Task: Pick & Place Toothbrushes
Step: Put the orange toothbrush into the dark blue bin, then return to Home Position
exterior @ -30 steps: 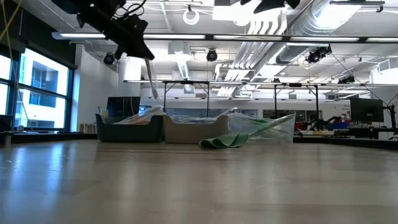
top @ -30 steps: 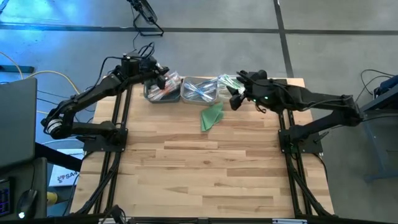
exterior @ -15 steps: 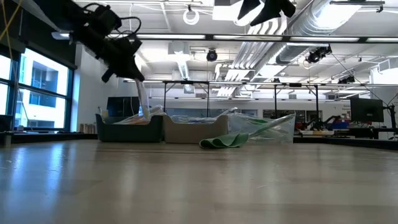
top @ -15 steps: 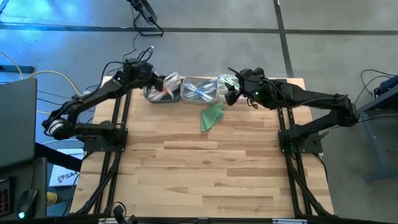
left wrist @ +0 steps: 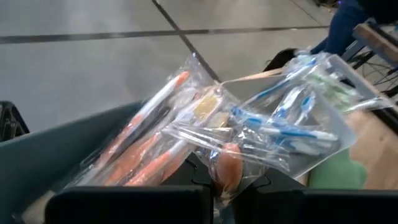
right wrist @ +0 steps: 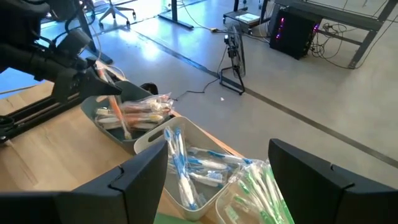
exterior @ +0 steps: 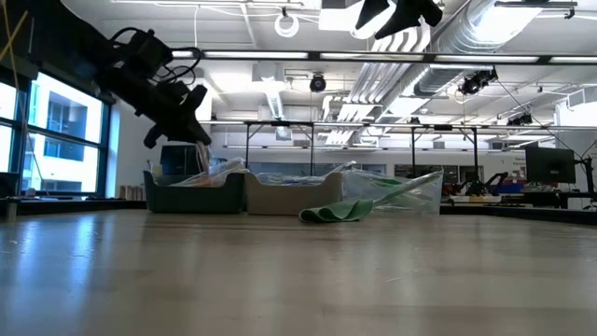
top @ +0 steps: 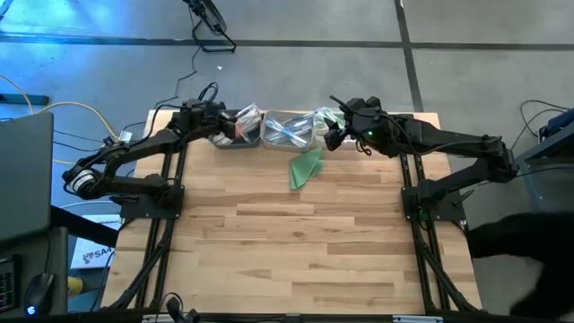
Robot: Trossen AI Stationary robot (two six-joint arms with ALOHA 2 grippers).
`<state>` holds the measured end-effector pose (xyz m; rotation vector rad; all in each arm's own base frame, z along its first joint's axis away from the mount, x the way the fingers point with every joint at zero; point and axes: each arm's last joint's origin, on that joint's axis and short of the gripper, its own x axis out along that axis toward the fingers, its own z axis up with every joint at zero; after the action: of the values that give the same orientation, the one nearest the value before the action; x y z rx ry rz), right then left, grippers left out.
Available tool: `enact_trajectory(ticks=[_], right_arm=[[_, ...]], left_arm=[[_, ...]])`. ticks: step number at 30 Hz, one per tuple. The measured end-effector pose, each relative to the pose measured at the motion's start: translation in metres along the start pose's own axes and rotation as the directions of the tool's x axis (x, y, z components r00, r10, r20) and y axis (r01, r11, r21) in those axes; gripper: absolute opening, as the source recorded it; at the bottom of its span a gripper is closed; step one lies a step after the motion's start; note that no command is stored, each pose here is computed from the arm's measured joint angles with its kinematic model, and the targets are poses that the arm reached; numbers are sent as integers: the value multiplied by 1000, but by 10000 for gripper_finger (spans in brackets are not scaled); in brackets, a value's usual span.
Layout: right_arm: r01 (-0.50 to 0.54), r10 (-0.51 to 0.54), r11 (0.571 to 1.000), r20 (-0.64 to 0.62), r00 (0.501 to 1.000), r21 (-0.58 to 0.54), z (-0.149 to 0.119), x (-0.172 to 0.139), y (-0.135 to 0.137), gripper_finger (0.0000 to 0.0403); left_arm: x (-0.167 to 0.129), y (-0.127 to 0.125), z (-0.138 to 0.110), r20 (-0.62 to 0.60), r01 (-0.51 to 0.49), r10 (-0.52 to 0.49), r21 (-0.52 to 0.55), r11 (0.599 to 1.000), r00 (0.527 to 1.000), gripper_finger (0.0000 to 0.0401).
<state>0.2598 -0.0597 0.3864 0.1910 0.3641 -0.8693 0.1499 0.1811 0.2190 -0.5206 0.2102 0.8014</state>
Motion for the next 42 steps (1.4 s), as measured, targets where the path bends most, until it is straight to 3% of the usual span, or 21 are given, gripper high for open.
enact_trajectory(ticks=[9, 16, 21, 25, 34, 38, 42], right_arm=[[-20, 20, 1000, -7, 1000, 0, 0, 0, 1, 270], [-53, 53, 999, -21, 998, -1, -1, 0, 2, 270], [-72, 72, 997, -32, 997, -3, -1, 0, 2, 270], [-72, 72, 997, -32, 997, -3, -1, 0, 2, 270], [-73, 72, 997, -32, 997, -12, -1, 0, 2, 270], [-100, 100, 995, -42, 994, -11, -2, -1, 3, 270], [-155, 155, 988, -62, 986, -8, -2, -1, 4, 270]], left_arm=[[15, 6, -9, -39, -21, 21, 2, 1000, 999, 24], [17, 6, -6, 2, -31, 31, 12, 999, 1000, 129], [13, -2, 16, 30, -41, 35, 221, 974, 999, 201], [5, -10, 36, 15, -79, 78, 291, 954, 997, 229], [-22, -30, 86, 44, -121, 113, 327, 937, 993, 233], [-28, -37, 95, -9, -33, 37, 287, 957, 999, 229], [-29, -42, 95, -50, 110, -101, 254, 961, 994, 191]])
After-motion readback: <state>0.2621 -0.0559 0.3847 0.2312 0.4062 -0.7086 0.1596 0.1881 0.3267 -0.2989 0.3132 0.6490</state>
